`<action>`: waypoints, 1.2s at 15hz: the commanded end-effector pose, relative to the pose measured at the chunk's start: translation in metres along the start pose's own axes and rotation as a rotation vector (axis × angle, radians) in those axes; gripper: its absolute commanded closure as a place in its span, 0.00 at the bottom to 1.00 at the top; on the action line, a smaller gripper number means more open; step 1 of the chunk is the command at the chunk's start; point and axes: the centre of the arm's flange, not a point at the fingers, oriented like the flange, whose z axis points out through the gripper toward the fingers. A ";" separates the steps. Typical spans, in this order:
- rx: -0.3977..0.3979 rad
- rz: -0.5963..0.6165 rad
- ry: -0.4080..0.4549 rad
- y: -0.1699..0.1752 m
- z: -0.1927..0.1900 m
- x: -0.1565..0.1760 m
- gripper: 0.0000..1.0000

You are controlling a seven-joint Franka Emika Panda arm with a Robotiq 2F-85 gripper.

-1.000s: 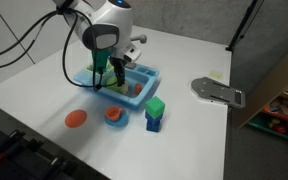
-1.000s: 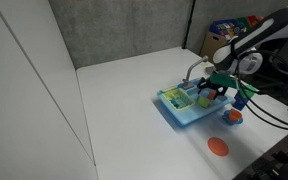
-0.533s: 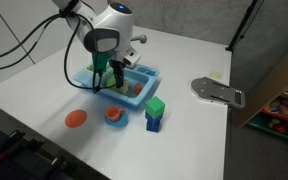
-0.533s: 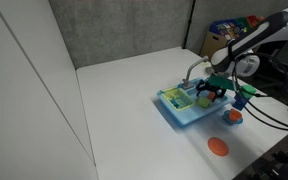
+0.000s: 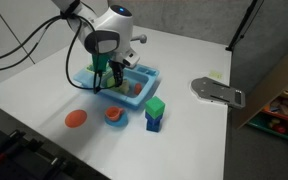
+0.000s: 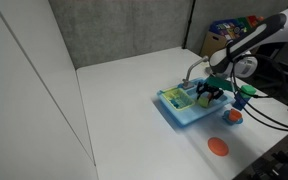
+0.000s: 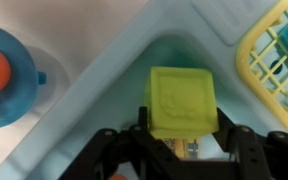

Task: Take the green block out of the sink and place it on top of the stack

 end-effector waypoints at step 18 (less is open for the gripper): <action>-0.002 -0.178 -0.016 -0.017 -0.113 -0.019 0.69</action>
